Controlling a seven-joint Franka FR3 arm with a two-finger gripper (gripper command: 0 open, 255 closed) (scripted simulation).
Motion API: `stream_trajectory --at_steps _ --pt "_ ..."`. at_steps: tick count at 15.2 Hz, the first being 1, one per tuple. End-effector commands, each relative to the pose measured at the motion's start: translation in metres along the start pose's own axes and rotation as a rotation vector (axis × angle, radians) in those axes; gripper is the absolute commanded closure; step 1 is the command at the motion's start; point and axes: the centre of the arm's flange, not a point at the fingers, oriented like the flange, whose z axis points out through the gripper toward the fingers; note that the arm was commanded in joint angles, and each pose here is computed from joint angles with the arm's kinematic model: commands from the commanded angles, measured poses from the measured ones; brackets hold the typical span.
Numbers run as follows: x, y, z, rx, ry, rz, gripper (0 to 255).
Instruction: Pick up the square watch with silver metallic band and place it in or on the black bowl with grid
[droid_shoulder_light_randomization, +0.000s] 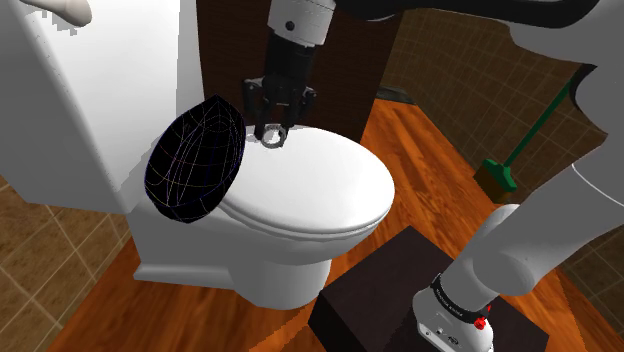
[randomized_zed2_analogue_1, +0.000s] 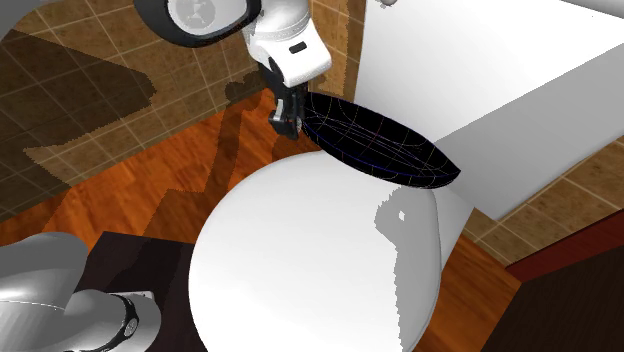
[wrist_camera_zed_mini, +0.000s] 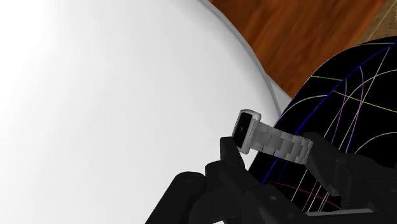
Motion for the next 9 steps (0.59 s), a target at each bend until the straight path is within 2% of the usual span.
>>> stream_trajectory --at_steps 1,9 --pt "0.0 -0.001 -0.01 0.0 0.0 0.0 255" --pt "0.002 -0.006 -0.048 0.0 0.0 0.0 255"
